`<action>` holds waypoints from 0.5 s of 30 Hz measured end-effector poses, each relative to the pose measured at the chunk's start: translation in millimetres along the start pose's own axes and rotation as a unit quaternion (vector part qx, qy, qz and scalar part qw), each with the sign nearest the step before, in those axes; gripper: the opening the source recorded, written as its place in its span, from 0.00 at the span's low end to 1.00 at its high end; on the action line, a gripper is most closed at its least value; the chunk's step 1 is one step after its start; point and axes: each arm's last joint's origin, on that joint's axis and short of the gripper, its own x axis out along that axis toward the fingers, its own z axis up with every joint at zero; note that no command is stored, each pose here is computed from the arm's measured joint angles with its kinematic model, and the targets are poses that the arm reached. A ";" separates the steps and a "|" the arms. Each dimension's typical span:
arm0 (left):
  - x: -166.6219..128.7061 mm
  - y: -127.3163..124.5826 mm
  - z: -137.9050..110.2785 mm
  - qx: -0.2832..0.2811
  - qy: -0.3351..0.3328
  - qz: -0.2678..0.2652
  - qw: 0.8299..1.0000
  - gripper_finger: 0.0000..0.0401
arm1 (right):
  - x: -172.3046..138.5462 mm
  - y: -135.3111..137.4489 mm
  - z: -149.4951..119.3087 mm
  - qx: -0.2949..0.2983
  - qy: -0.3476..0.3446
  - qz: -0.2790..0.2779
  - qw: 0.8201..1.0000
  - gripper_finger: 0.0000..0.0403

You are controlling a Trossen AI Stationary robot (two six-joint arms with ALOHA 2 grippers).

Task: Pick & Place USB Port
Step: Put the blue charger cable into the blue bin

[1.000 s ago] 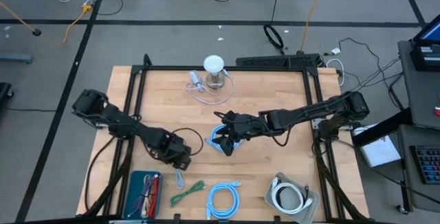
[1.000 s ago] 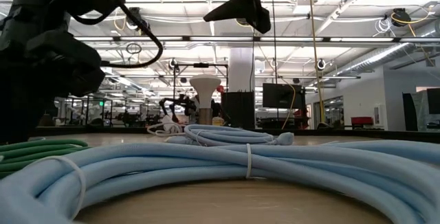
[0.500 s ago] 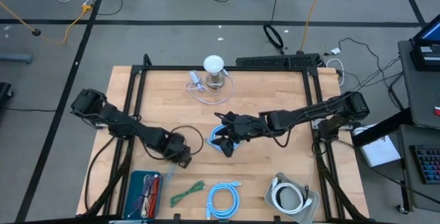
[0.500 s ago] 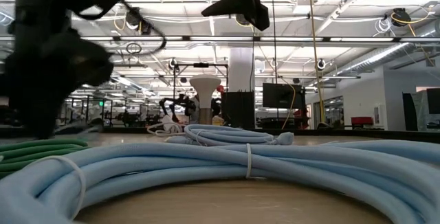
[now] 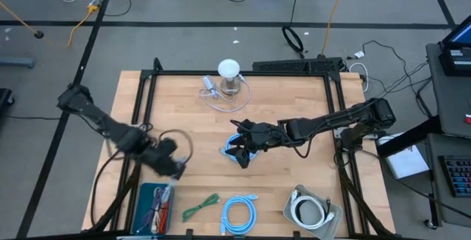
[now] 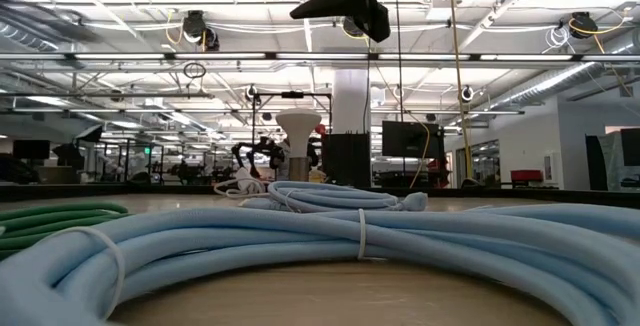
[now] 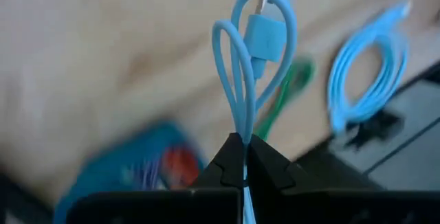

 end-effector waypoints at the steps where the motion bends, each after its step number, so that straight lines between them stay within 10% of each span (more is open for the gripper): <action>1: -1.5 2.0 -11.8 -0.006 0.016 0.006 1.000 0.00 | 0.0 0.0 0.0 -0.001 0.000 0.000 1.000 0.52; 9: 1.5 28.2 -91.2 -0.105 0.036 0.030 0.993 0.00 | 0.5 -4.5 3.8 -0.016 -0.004 -0.005 1.000 0.52; 15: 26.9 20.6 -97.9 -0.116 0.027 0.060 0.991 0.00 | 1.1 -10.0 8.5 -0.016 -0.008 -0.011 1.000 0.52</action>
